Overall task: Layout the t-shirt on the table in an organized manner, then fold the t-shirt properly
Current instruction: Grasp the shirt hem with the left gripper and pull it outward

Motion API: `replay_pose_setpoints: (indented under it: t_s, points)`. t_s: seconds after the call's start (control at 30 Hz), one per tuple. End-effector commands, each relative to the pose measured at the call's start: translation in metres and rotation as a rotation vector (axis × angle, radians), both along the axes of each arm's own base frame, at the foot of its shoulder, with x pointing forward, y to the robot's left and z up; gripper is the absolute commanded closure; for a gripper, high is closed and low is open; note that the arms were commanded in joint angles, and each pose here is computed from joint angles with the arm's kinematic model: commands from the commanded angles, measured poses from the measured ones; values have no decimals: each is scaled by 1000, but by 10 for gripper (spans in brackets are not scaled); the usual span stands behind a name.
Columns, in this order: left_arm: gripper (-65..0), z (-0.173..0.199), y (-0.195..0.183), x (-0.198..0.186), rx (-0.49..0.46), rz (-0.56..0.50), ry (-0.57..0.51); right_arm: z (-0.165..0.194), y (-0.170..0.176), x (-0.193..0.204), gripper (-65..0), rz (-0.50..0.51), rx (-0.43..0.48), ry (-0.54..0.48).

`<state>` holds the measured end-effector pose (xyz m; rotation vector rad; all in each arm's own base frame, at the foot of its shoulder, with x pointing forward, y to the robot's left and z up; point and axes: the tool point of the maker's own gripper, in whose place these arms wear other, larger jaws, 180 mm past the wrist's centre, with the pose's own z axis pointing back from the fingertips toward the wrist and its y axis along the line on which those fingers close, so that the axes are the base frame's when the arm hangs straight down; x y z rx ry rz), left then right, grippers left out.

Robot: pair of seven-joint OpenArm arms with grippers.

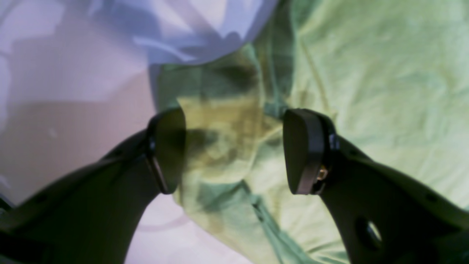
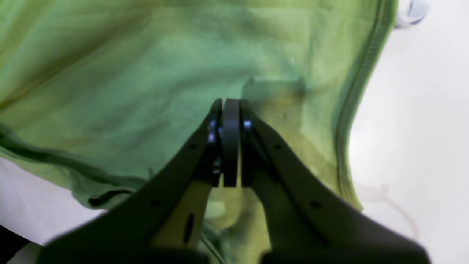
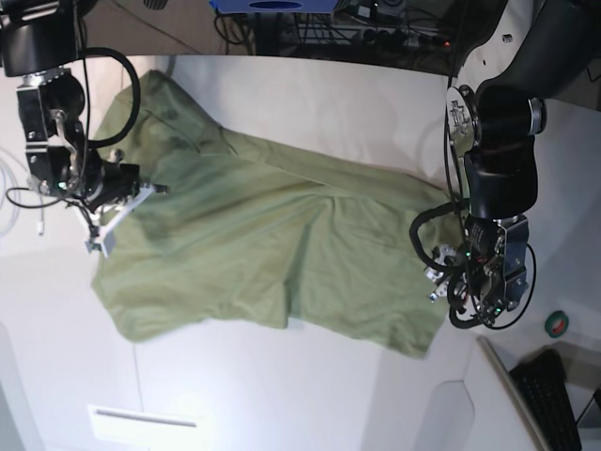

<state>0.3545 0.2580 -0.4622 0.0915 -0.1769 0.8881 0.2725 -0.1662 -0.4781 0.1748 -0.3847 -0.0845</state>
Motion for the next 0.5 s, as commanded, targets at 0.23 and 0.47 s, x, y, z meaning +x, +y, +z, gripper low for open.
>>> replay_pose_setpoints:
  t_s: [0.23, 0.47]
  points:
    - [-324, 14, 1, 23, 43, -55, 15, 9, -4, 11, 0, -6, -3, -40]
    - [-308, 0, 2, 15, 79, -86, 81, 9, -4, 11, 0, -6, -3, -40]
